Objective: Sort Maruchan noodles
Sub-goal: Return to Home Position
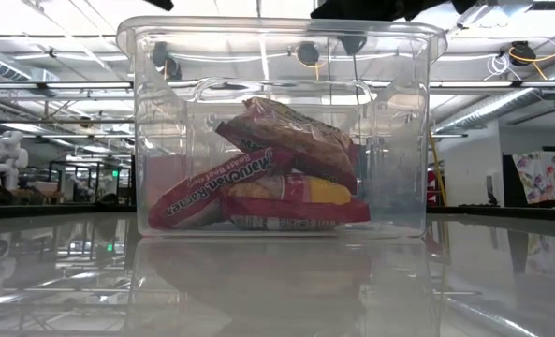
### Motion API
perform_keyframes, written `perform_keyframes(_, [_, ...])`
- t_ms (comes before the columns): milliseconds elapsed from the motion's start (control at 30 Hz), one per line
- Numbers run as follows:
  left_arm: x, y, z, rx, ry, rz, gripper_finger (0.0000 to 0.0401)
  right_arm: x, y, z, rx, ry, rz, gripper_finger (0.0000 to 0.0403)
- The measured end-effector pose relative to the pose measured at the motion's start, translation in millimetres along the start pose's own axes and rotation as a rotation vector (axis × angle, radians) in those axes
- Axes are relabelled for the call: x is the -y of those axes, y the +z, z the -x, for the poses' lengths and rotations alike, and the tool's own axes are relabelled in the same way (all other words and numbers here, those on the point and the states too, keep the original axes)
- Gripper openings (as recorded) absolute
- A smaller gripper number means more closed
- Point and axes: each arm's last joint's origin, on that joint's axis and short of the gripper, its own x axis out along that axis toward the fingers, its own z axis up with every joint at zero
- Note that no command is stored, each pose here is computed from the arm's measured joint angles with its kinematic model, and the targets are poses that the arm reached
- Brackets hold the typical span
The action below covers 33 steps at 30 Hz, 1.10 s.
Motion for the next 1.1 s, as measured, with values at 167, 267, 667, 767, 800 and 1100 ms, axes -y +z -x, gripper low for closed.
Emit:
perform_keyframes(167, [-2.4,-6.0,-5.4,0.020,-0.021,0.039,0.0166,0.9,5.7,11.4,0.035,-0.071,0.073,0.0071])
perform_keyframes(267, [-1.9,-12.9,-9.5,0.043,-0.102,0.039,0.0166,2.3,2.2,15.9,0.035,-0.079,0.121,0.0035])
perform_keyframes(667, [-26.4,-49.9,-29.0,0.392,-0.381,0.122,0.0128,14.6,-25.2,29.3,0.043,-0.219,0.182,0.0002])
perform_keyframes(767, [-37.2,-60.3,-33.7,0.435,-0.386,0.144,0.0100,15.8,-32.5,35.6,0.047,-0.242,0.195,0.0002])
perform_keyframes(800, [-41.1,-63.7,-35.6,0.439,-0.375,0.154,0.0090,16.5,-34.3,37.8,0.049,-0.247,0.194,0.0002])
perform_keyframes(1100, [-62.6,-89.5,-47.9,0.434,-0.352,0.195,0.0042,14.7,-50.4,60.9,0.079,-0.268,0.185,0.0001])
